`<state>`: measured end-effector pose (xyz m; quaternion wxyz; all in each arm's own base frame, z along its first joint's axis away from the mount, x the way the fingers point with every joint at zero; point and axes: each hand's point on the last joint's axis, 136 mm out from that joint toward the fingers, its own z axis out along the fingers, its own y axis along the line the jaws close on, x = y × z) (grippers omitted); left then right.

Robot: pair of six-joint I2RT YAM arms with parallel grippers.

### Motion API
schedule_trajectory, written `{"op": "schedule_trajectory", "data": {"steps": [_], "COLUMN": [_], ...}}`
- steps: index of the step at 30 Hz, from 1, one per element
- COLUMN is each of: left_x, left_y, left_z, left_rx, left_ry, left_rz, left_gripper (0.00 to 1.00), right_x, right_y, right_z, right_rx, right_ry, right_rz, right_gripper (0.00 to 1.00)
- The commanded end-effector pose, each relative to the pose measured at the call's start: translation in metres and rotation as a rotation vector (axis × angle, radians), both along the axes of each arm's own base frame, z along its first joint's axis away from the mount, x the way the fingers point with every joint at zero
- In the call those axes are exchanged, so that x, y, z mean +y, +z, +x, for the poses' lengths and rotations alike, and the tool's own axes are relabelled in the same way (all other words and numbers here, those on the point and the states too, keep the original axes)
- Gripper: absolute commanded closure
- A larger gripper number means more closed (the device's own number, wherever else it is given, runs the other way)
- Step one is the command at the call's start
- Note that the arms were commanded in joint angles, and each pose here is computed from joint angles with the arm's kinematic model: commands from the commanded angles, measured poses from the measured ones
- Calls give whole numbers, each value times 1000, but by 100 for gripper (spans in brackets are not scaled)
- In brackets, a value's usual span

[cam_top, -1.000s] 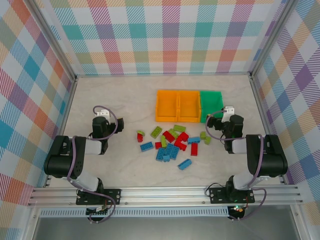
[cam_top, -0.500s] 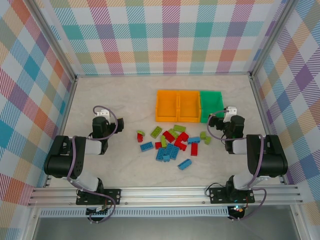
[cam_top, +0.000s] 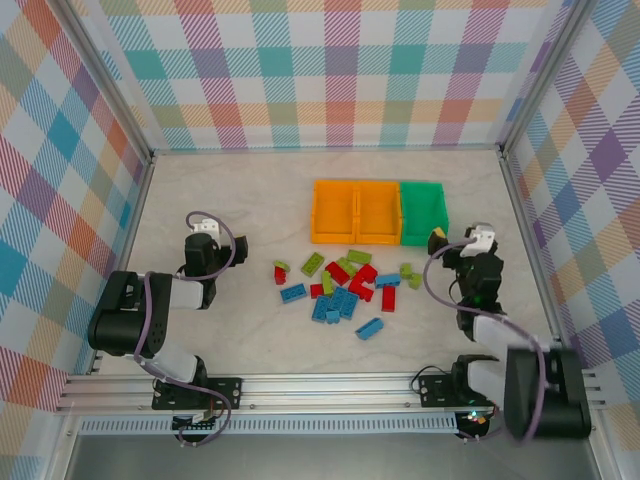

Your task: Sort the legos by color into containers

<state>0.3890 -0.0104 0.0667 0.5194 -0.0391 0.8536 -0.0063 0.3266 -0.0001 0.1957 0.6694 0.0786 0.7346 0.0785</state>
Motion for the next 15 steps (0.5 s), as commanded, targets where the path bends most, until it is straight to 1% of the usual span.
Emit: {"op": "schedule_trajectory", "data": {"steps": [1,3,4,5,7,10,11,13,15], "left_x": [-3,-10,-19,-33,-68,-139,-168,-216,-257], "left_y": [38,55,67,80,106,144,155,164,161], "left_z": [3,-5,-10,-15,-26,-51,-65,-95,-133], "left_rx": [-49,-44,-62,-85,-119,-179,-198,-225,-229], "left_ry": [5,-5,-29,-76,-184,-400,-498,-694,-917], "left_rz": [43,65,60,45,-9,-50,-64,-74,-24], "left_gripper": [0,0,0,0,0,0,0,0,0], "right_x": [20,31,37,42,55,73,78,81,85], "right_y": [-22,-16,-17,-20,-31,-56,-65,-81,-95], "right_z": [-29,-49,-59,-69,-85,-103,-107,-110,-109], "right_rx": [228,297,350,422,562,783,851,944,999], "right_ry": [71,112,129,139,171,215,216,196,190], "right_rz": [194,278,322,359,384,367,348,294,263], "right_gripper": [0,0,0,0,0,0,0,0,0]}}
